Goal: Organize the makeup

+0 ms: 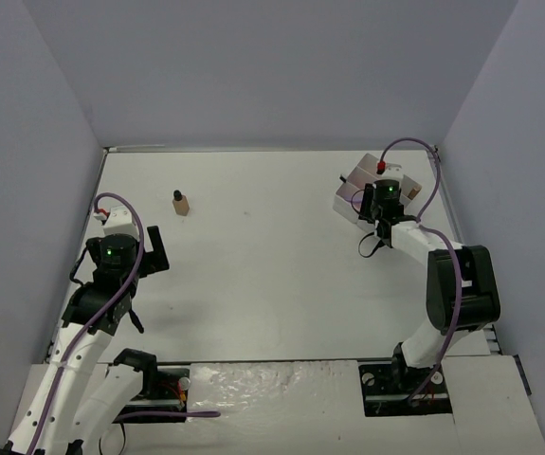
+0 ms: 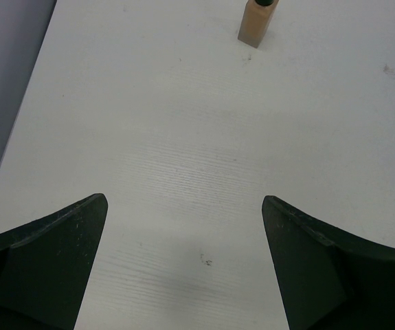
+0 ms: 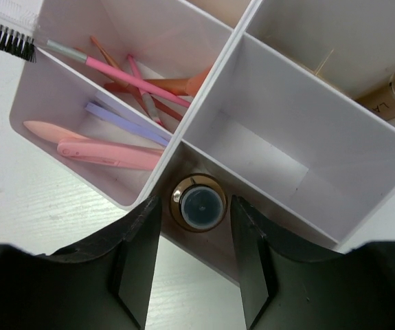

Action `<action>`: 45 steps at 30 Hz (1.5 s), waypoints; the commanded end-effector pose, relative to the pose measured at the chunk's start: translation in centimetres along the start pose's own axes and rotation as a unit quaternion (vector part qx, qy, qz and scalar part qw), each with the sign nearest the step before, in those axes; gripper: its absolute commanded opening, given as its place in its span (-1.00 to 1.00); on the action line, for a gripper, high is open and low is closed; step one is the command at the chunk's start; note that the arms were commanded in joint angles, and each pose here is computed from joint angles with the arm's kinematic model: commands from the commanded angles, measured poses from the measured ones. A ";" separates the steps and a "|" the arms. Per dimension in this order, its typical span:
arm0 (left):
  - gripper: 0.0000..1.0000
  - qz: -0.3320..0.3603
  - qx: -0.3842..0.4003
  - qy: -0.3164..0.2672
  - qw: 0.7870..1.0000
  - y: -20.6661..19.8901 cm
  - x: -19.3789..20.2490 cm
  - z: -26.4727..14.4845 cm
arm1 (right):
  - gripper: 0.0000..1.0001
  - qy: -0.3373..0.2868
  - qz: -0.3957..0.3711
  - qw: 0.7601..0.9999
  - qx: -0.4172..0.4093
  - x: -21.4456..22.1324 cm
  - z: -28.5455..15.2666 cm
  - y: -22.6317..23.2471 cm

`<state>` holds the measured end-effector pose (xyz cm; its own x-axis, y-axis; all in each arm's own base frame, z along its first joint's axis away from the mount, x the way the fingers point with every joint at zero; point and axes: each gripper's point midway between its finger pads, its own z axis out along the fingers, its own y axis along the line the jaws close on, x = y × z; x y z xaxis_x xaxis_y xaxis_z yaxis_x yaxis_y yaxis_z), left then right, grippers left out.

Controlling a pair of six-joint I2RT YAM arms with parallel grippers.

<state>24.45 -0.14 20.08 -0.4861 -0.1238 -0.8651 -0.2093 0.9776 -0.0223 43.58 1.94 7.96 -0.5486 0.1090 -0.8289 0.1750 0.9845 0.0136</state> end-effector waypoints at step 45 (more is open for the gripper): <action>-0.46 0.092 0.141 0.106 0.980 -10.2 -4.8 28.0 | 1.00 -0.147 0.003 0.959 -0.241 -9.4 -20.8 4.4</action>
<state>51.16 -4.04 6.08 -0.7459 0.0292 -0.6654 0.0669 0.9973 -0.0312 32.35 7.66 24.71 -0.3535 0.1502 -0.9233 -0.2083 0.9496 0.2342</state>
